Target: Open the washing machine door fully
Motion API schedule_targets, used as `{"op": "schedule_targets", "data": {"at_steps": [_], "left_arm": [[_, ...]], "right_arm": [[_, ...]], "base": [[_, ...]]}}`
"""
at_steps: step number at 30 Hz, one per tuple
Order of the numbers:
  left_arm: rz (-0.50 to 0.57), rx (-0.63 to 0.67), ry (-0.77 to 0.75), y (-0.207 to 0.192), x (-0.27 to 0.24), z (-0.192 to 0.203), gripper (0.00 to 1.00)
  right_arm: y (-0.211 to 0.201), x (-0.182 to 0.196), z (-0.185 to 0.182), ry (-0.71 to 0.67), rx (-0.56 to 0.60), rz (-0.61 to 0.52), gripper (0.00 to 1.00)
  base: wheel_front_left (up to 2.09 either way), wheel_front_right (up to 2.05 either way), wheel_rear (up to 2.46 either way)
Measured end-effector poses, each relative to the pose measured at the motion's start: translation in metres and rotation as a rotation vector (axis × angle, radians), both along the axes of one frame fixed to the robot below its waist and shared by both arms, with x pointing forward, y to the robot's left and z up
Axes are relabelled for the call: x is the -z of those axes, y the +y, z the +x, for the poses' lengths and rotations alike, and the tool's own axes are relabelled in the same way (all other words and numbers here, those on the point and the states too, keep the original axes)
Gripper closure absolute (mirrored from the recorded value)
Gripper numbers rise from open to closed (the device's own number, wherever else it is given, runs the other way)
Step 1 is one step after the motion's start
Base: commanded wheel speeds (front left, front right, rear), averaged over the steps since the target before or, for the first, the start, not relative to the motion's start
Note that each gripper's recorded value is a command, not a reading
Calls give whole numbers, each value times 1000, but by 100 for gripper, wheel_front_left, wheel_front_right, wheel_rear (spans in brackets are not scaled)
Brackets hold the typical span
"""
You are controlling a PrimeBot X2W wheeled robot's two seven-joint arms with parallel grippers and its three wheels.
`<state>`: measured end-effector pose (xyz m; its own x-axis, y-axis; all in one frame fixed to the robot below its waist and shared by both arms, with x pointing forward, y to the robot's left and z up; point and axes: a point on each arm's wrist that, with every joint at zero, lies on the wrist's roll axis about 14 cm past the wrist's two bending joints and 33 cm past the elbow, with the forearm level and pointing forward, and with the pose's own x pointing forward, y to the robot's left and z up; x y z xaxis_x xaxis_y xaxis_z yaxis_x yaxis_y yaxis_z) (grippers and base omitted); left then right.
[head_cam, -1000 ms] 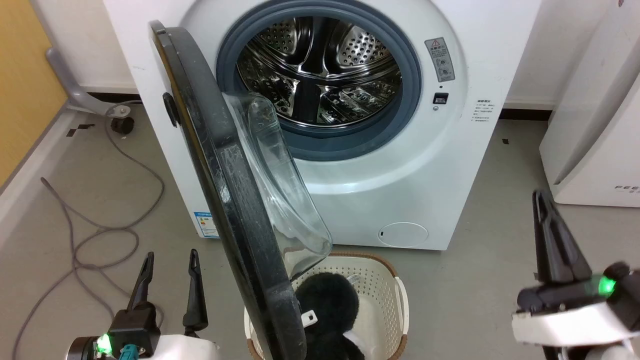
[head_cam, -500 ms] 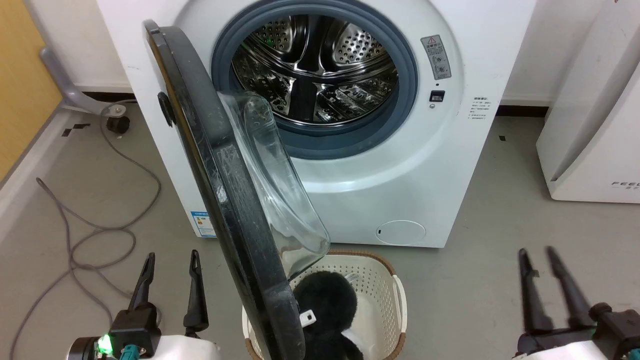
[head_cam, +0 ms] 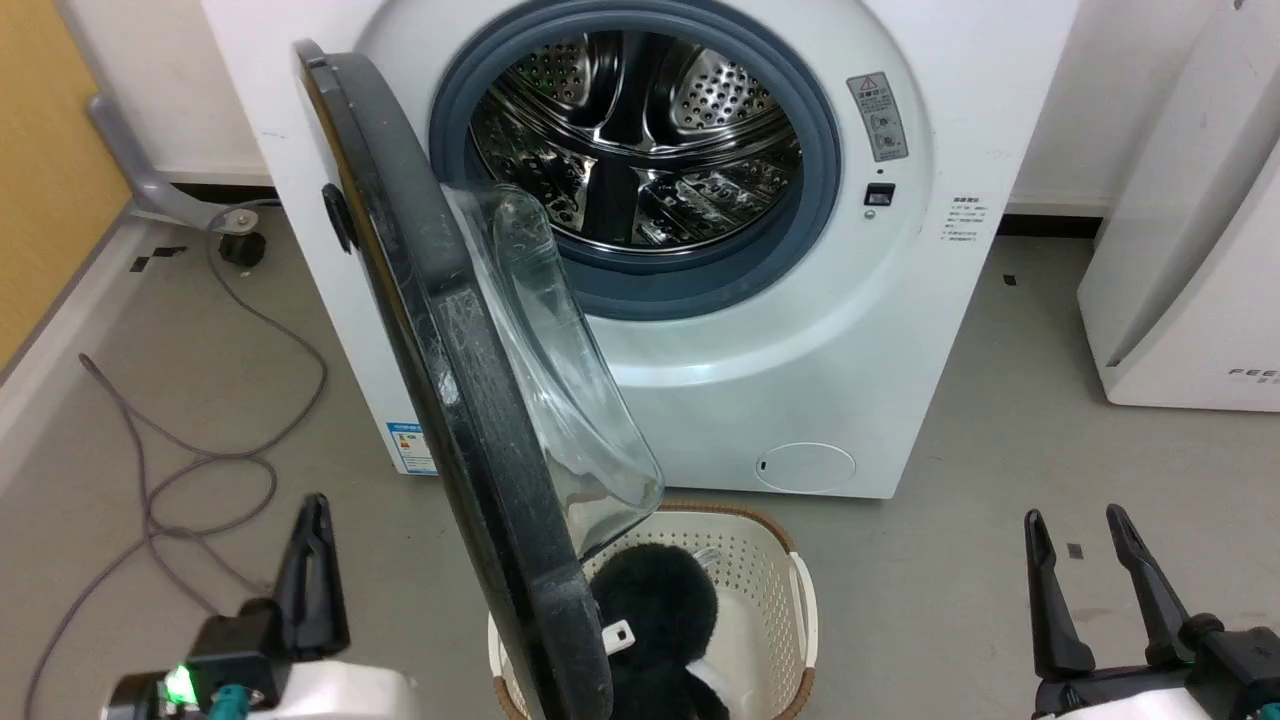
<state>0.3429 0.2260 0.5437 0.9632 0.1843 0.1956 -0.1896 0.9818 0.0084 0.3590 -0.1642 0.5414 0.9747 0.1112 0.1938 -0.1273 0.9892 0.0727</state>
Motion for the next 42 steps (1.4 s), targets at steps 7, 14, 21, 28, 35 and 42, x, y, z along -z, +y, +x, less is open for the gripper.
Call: {"op": "schedule_targets", "data": {"at_steps": [7,14,21,28,35,42], "left_arm": [[35,-21,-180,9,-60,4,100],[66,60,-425,-13,-137,-5,100],[99,208,-591,-58,-185,-23,100],[107,345,-665,-96,-203,-39,100],[121,502,-683,-140,-204,-56,100],[101,660,-607,-181,-179,-69,100]], "right_arm": [[3,-1,1,-4,-10,7,0],[6,-2,1,-5,-17,9,0],[7,-3,0,-9,-21,9,0],[8,-4,-1,-13,-24,9,0],[11,-6,0,-16,-35,8,0],[20,-6,4,-17,-60,7,0]], "base": [[0,0,0],[0,0,0],[0,0,0],[0,0,0],[0,0,0],[0,0,0]]}}
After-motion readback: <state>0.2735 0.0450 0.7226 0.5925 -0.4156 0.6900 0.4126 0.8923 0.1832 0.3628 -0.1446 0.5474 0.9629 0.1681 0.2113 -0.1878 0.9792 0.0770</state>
